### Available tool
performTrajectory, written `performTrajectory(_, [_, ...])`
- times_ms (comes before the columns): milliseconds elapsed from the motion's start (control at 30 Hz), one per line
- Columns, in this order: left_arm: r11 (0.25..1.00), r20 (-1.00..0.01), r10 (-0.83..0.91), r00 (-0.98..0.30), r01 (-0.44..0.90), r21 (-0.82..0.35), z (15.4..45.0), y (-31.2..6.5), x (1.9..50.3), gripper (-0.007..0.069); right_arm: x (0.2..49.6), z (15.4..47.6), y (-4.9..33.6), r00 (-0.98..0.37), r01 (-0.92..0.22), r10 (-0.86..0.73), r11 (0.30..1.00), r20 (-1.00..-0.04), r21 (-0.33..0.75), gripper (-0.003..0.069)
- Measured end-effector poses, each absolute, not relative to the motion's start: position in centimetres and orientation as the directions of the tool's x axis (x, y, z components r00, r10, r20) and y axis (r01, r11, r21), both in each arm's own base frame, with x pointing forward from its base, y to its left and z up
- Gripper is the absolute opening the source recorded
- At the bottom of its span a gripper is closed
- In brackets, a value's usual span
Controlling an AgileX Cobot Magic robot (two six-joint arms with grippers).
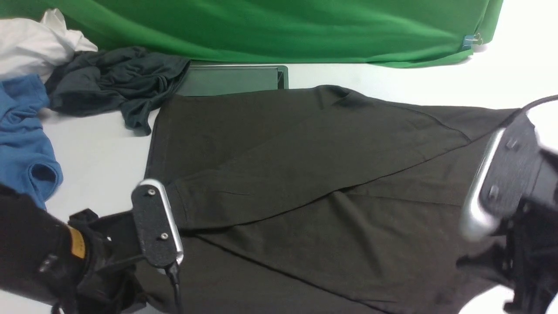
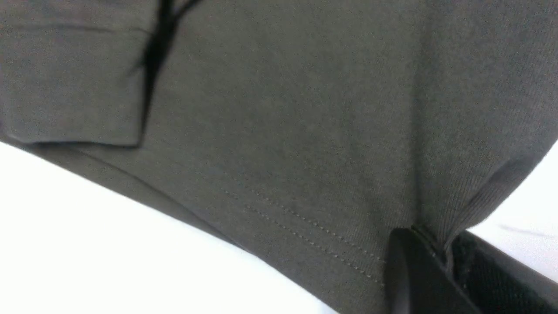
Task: Fold a long-sleeved shirt on a white desktop.
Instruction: 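Grasp the near edge of the shirt at its hem and shoulder corners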
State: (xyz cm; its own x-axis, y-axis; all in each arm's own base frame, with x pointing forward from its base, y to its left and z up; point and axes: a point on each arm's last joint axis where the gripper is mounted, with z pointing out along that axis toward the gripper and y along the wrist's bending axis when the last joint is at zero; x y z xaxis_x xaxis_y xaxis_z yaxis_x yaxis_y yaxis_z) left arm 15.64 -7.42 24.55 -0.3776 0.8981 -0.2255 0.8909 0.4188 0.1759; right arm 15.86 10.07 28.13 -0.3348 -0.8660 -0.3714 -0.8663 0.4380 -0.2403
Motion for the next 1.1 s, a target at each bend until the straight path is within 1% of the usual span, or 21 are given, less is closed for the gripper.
performTrajectory(33, [0.419, -0.232, 0.897, -0.376, 0.889, 0.182, 24.7, -7.4, 15.5, 0.0053, 15.8, 27.4, 9.9, -0.311, -0.876, -0.884, 0.409, -0.349, -0.256, 0.0496])
performTrajectory(67, [0.42, -0.237, 0.896, -0.375, 0.888, 0.185, 24.8, -7.3, 15.5, 0.0053, 15.9, 26.4, 9.8, -0.27, -0.892, -0.916, 0.355, -0.298, -0.282, 0.0529])
performTrajectory(100, [0.42, -0.238, 0.896, -0.374, 0.888, 0.186, 24.8, -7.3, 15.5, 0.0053, 15.9, 26.1, 9.7, -0.271, -0.893, -0.916, 0.354, -0.294, -0.279, 0.0533])
performTrajectory(133, [0.424, -0.242, 0.894, -0.377, 0.886, 0.188, 24.9, -7.3, 15.4, 0.0053, 15.9, 24.5, 9.3, -0.239, -0.906, -0.943, 0.302, -0.23, -0.297, 0.0554])
performTrajectory(267, [0.425, -0.243, 0.893, -0.377, 0.885, 0.189, 25.0, -7.3, 15.4, 0.0053, 16.1, 19.6, 7.8, -0.143, -0.931, -0.989, 0.149, -0.041, -0.334, 0.0571])
performTrajectory(300, [0.425, -0.243, 0.893, -0.377, 0.885, 0.189, 25.0, -7.3, 15.4, 0.0053, 16.1, 19.4, 7.7, -0.137, -0.932, -0.99, 0.141, -0.034, -0.335, 0.0571])
performTrajectory(333, [0.425, -0.243, 0.893, -0.377, 0.885, 0.189, 25.0, -7.3, 15.4, 0.0053, 16.3, 18.1, 7.2, -0.114, -0.935, -0.993, 0.106, 0.004, -0.337, 0.0573])
performTrajectory(433, [0.428, -0.244, 0.892, -0.38, 0.884, 0.188, 25.0, -7.3, 15.4, 0.0053, 17.5, 16.4, 6.5, -0.092, -0.931, -0.995, 0.075, 0.03, -0.356, 0.0574])
performTrajectory(500, [0.437, -0.246, 0.888, -0.389, 0.88, 0.185, 25.0, -7.3, 15.4, 0.0053, 18.3, 15.9, 6.3, -0.091, -0.922, -0.996, 0.079, 0.013, -0.38, 0.0574])
performTrajectory(633, [0.448, -0.247, 0.882, -0.401, 0.875, 0.181, 25.0, -7.3, 15.3, 0.0053, 19.1, 15.2, 5.7, -0.086, -0.923, -0.996, 0.071, 0.022, -0.379, 0.0569])
performTrajectory(667, [0.45, -0.245, 0.881, -0.403, 0.875, 0.179, 25.0, -7.3, 15.3, 0.0053, 19.4, 15.1, 5.5, -0.082, -0.923, -0.996, 0.066, 0.026, -0.378, 0.0558])
performTrajectory(767, [0.456, -0.241, 0.879, -0.411, 0.873, 0.174, 24.9, -7.2, 15.3, 0.0053, 19.8, 14.7, 5.3, -0.041, -0.929, -0.998, 0.021, 0.047, -0.371, 0.047])
performTrajectory(800, [0.456, -0.24, 0.879, -0.411, 0.873, 0.173, 24.9, -7.2, 15.3, 0.0053, 19.8, 14.6, 5.3, -0.032, -0.928, -0.998, 0.012, 0.049, -0.371, 0.0454])
performTrajectory(833, [0.457, -0.238, 0.879, -0.414, 0.873, 0.171, 24.9, -7.2, 15.2, 0.0053, 19.9, 14.5, 5.3, -0.008, -0.929, -0.998, -0.013, 0.056, -0.369, 0.0388])
performTrajectory(933, [0.458, -0.236, 0.879, -0.415, 0.873, 0.168, 24.9, -7.2, 15.2, 0.0053, 20.0, 14.3, 5.4, 0.01, -0.93, -0.998, -0.031, 0.059, -0.366, 0.0245])
performTrajectory(967, [0.458, -0.236, 0.878, -0.416, 0.873, 0.167, 24.9, -7.2, 15.2, 0.0053, 20.0, 14.3, 5.4, 0.014, -0.93, -0.998, -0.035, 0.059, -0.366, 0.0219])
performTrajectory(1033, [0.458, -0.236, 0.878, -0.416, 0.873, 0.167, 24.9, -7.2, 15.2, 0.0053, 20.0, 14.2, 5.4, 0.02, -0.93, -0.998, -0.041, 0.06, -0.364, 0.0136])
performTrajectory(1100, [0.458, -0.236, 0.878, -0.416, 0.873, 0.167, 24.9, -7.2, 15.2, 0.0053, 20.0, 14.1, 5.5, 0.022, -0.931, -0.998, -0.043, 0.061, -0.363, 0.0069])
